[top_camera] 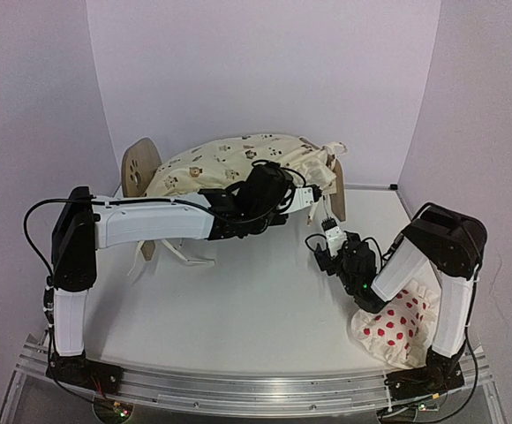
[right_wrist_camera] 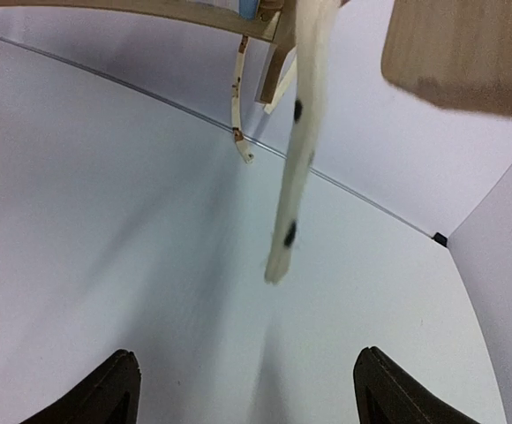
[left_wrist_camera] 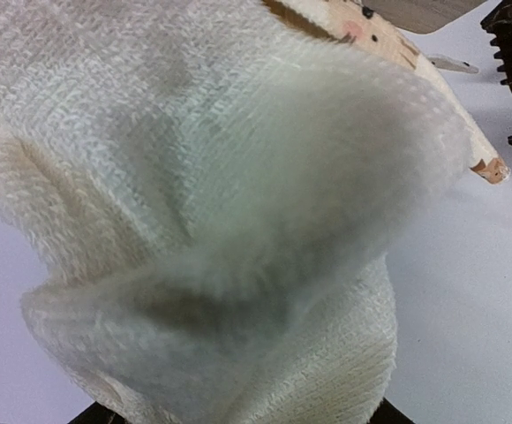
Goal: Set up the pet bed
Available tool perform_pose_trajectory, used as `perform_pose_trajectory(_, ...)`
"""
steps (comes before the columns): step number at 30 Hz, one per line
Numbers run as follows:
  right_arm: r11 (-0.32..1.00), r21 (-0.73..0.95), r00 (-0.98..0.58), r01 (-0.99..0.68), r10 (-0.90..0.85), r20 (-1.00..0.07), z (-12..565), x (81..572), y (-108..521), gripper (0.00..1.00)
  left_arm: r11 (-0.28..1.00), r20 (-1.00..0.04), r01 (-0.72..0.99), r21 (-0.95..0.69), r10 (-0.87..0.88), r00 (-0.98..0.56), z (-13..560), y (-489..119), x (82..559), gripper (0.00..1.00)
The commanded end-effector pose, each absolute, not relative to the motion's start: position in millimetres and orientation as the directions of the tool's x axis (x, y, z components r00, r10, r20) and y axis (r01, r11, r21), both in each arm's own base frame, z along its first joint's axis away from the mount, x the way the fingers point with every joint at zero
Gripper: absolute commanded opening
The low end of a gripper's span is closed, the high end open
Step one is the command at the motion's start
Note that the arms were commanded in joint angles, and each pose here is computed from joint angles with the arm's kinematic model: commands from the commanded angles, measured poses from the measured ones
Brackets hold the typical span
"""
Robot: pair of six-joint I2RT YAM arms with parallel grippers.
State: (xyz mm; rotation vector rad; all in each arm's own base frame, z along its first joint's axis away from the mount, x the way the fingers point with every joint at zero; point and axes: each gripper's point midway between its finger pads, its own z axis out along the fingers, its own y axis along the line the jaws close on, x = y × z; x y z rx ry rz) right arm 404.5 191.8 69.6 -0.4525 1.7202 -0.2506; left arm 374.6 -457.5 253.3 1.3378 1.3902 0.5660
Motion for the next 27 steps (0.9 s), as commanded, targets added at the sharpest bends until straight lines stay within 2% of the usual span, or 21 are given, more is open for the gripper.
perform_pose_trajectory(1, 0.926, -0.345, -0.034, -0.151, -0.353, -0.935, 114, 421, 212, 0.85, 0.669, -0.682, 0.16, 0.726, 0.67, 0.295, 429, -434, 372, 0.43)
perform_pose_trajectory(20, 0.929, -0.357, 0.059, -0.103, -0.352, -0.934, 147, 460, 236, 0.77, 0.678, -0.69, 0.162, 0.717, 0.659, 0.3, 436, -430, 369, 0.43)
perform_pose_trajectory(27, 0.933, -0.353, 0.068, -0.074, -0.349, -0.935, 154, 467, 236, 0.56, 0.678, -0.69, 0.162, 0.717, 0.659, 0.298, 435, -429, 369, 0.43)
